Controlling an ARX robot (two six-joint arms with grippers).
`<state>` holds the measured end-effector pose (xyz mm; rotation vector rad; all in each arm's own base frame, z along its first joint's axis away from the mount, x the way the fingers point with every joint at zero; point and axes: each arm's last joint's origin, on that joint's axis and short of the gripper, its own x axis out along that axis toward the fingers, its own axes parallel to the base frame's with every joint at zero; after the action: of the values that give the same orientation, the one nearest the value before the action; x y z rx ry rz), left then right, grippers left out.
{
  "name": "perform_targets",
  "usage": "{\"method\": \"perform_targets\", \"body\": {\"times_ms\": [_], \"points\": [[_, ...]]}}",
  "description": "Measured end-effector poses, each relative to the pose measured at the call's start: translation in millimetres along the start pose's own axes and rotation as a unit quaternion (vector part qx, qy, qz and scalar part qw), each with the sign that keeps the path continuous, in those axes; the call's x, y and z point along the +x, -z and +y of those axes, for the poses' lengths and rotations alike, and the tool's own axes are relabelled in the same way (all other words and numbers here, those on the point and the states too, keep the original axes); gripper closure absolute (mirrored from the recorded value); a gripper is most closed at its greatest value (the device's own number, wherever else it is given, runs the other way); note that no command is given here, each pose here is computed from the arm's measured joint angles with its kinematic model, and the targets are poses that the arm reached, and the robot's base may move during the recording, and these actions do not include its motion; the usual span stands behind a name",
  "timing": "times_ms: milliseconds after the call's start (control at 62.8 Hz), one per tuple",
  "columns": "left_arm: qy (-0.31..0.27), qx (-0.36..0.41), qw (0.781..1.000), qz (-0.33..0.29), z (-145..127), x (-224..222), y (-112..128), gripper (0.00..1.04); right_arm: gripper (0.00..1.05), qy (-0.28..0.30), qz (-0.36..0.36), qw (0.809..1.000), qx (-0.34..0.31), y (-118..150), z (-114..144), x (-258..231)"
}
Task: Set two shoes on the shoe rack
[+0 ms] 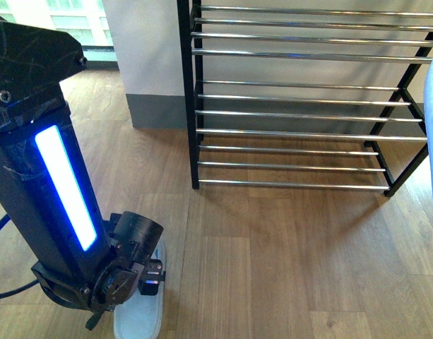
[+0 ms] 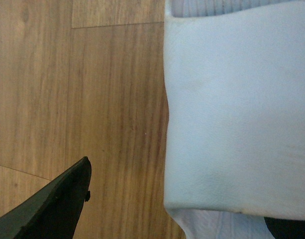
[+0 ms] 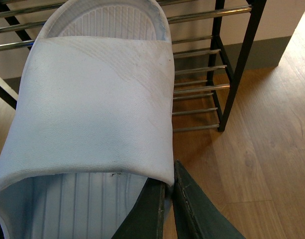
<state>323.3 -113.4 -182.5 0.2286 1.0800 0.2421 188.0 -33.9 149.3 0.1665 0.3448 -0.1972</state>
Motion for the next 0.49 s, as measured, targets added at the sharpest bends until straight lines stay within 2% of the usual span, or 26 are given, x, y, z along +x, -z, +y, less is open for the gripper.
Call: {"method": "perform_targets", "body": {"times_ms": [80, 494], "points": [[0.007, -0.007, 1.0, 0.001, -0.6, 2.0, 1.4, 0.14, 1.03, 0.0, 0.0, 1.0, 0.0, 0.0, 0.0, 0.0], [0.025, -0.024, 0.999, -0.007, 0.9, 5.4, 5.1, 0.75, 1.03, 0.0, 0.0, 1.0, 0.0, 0.0, 0.0, 0.0]]}}
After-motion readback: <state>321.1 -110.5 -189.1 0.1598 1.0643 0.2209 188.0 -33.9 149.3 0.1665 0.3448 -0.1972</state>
